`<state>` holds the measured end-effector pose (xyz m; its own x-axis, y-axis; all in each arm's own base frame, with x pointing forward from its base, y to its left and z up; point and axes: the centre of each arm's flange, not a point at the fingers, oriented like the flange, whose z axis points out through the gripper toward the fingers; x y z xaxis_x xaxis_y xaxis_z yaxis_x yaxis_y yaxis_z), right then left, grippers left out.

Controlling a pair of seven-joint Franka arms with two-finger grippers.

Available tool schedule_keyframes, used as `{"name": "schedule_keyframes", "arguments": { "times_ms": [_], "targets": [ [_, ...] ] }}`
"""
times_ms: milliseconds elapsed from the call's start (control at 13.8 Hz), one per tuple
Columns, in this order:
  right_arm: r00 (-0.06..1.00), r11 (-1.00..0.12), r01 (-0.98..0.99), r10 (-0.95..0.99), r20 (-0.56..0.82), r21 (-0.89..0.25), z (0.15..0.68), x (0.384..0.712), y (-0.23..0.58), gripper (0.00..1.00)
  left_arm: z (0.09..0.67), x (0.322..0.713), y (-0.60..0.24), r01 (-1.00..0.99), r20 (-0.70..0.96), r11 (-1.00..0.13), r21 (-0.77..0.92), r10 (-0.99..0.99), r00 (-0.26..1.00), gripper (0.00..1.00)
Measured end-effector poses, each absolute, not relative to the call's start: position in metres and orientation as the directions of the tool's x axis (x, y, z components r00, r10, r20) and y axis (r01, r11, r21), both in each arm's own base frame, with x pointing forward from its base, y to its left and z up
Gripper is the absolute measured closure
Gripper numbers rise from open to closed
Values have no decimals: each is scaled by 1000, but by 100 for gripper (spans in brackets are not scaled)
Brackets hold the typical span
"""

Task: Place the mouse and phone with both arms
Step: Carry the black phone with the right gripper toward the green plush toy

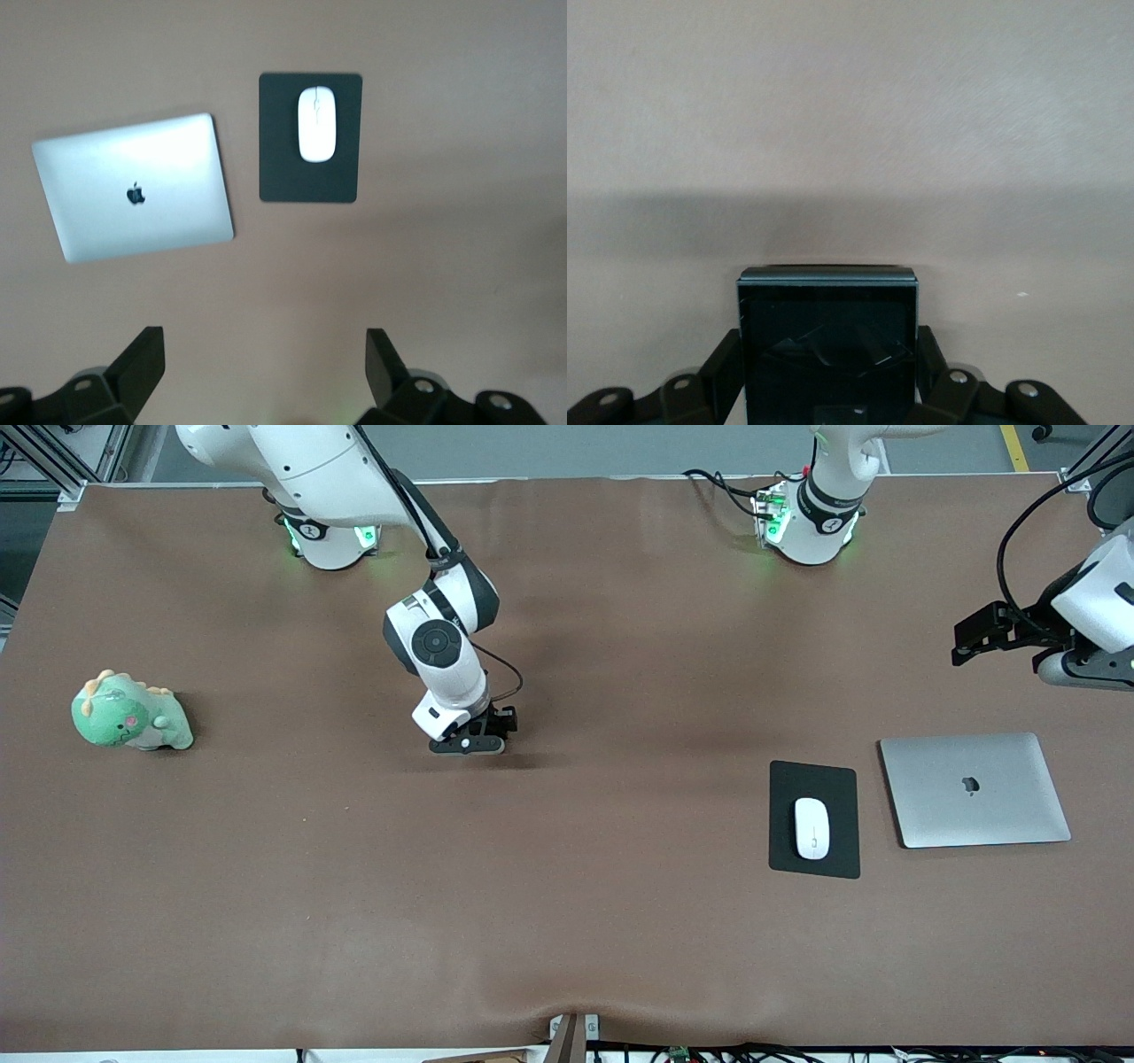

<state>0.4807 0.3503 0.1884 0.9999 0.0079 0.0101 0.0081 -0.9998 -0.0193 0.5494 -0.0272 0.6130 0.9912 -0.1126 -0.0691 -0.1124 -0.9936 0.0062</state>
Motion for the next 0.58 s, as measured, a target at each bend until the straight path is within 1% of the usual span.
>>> {"name": "schedule_keyframes", "arguments": {
  "times_ms": [290,579],
  "targets": [
    [998,-998,-60,-60,-2,3,234,522,326,20,614,547,-20,-100,-87,-995,7,-100,991,0],
    [988,-988,-152,-152,-19,5,278,550,275,20,612,547,-38,-133,-90,-991,8,-133,987,0]
  ]
}}
